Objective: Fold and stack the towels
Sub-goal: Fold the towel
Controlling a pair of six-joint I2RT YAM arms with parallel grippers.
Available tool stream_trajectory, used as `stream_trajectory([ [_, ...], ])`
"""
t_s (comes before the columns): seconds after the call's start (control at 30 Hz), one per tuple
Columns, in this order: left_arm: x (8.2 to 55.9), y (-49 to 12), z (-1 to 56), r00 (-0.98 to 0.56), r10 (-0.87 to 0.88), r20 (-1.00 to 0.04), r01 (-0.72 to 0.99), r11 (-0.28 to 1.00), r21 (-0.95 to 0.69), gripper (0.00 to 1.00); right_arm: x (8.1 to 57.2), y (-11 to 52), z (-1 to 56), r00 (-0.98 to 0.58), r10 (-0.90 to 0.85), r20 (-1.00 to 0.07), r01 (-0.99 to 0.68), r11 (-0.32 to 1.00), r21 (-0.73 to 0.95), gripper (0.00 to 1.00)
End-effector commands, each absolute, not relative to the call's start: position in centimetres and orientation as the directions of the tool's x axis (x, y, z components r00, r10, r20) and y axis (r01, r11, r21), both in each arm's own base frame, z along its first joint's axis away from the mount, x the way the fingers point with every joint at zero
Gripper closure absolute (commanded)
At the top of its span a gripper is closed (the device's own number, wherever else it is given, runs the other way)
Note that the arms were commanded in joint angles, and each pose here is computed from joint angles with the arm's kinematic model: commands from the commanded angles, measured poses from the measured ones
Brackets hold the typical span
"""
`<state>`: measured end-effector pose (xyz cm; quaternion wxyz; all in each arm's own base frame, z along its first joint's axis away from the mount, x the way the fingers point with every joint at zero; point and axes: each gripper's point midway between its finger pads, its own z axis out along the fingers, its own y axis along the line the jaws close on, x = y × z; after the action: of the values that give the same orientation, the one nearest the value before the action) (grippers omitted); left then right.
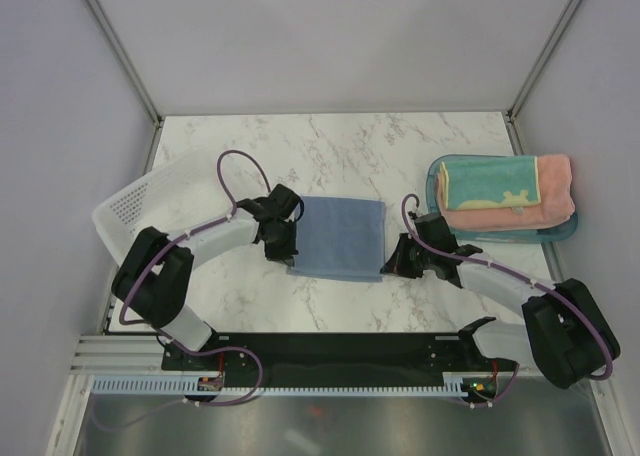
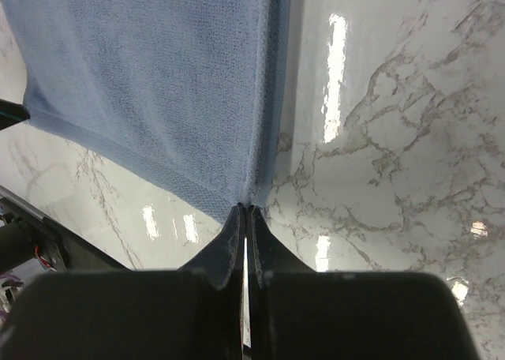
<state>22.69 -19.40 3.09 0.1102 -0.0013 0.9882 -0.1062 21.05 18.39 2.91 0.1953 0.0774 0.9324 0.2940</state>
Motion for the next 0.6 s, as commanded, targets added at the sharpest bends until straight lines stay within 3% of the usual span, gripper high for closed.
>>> stream_trajectory([
  [0.0,24.2,-20.0,5.3,-0.961,-0.03,-0.276,0.03,0.977,-0.21,0.98,22.2,18.8,4.9,-0.895,0.254,-0.367,-0.013,0.807,0.591,1.0],
  [0.4,23.6,-17.3,6.6,-0.948,-0.027,-0.317,0.01,0.993,-0.115,0.98,21.2,20.2,7.1,-0.911,0.265,-0.317,-0.019,0.74,0.673,1.0],
  [0.57,21.9,-17.1,3.3,-0.968,-0.02,-0.25,0.009,0.993,-0.115,0.98,19.5,19.6,4.3,-0.917,0.286,-0.276,0.024,0.734,0.679,1.0],
])
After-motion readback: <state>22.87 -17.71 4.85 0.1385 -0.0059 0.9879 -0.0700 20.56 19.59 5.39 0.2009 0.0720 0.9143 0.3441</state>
